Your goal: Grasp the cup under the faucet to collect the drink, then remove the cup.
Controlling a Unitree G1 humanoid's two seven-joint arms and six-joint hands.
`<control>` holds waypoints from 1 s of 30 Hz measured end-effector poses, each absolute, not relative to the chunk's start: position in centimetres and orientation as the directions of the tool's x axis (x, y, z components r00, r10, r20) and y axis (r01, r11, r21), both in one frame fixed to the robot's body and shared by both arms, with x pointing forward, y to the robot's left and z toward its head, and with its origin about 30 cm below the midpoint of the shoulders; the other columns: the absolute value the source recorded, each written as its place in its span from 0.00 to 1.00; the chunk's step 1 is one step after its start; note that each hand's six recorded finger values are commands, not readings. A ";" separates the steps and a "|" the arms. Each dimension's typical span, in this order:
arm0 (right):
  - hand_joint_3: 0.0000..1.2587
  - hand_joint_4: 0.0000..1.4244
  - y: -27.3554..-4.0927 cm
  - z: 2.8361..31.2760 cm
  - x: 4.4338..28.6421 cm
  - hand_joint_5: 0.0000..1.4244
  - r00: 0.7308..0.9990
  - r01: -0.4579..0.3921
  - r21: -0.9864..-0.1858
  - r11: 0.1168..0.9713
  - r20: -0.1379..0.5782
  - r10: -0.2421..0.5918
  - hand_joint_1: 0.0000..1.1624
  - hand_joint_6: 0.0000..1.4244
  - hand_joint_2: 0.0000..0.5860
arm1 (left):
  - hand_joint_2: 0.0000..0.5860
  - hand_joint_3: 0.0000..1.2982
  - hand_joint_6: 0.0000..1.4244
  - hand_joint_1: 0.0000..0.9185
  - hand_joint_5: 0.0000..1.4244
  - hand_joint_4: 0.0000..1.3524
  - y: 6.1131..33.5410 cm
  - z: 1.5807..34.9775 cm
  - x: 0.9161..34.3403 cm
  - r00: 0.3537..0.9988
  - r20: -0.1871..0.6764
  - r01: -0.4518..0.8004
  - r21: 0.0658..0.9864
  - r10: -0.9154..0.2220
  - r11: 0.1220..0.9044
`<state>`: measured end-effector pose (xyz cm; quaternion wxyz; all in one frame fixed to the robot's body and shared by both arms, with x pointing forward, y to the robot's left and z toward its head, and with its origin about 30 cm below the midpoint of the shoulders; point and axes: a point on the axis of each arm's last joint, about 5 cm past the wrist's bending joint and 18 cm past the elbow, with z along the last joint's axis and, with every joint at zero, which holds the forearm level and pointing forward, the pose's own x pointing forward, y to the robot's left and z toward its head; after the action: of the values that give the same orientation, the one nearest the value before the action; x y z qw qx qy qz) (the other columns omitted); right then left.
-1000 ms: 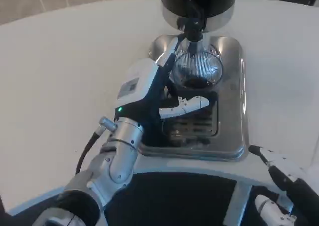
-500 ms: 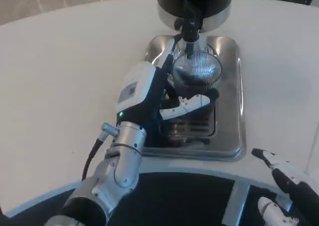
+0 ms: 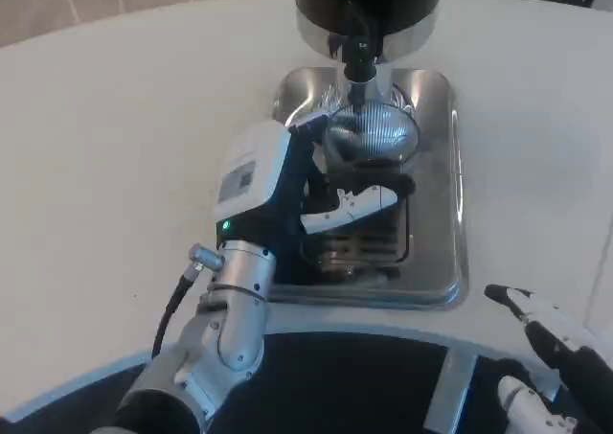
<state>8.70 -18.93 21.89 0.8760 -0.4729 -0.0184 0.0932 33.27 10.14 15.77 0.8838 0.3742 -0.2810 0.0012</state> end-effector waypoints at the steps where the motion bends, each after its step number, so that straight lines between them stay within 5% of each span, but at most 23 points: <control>1: 0.03 0.00 -19.0 21.9 8.7 0.00 0.982 -0.144 -0.832 0.536 -0.055 0.179 0.05 0.00 1.00 | 0.18 0.60 0.85 0.43 0.71 0.52 10.1 15.7 33.2 0.841 0.498 -0.212 0.661 -0.210 0.720; 9: 0.04 0.00 -19.1 21.9 8.6 0.00 0.983 -0.141 -0.827 0.544 -0.051 0.176 0.06 0.00 1.00 | 0.22 0.64 0.90 0.49 0.77 0.57 10.3 15.4 32.9 0.839 0.505 -0.216 0.650 -0.201 0.729; 16: 0.04 0.00 -19.2 21.8 8.5 0.00 0.985 -0.137 -0.825 0.549 -0.055 0.164 0.06 0.00 1.00 | 0.20 0.73 1.00 0.62 0.95 0.75 10.9 14.8 32.4 0.834 0.522 -0.239 0.634 -0.180 0.735; 30: 0.04 0.00 -19.4 21.9 8.5 0.00 0.986 -0.116 -0.827 0.550 -0.031 0.162 0.06 0.00 0.96 | 0.09 0.72 1.00 0.66 1.00 0.83 14.0 14.2 31.2 0.795 0.585 -0.287 0.594 -0.158 0.752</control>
<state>8.53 -19.36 21.93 0.8800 -0.4678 -0.0245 0.0789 31.23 14.01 14.24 0.8802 0.3506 -0.3177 0.0365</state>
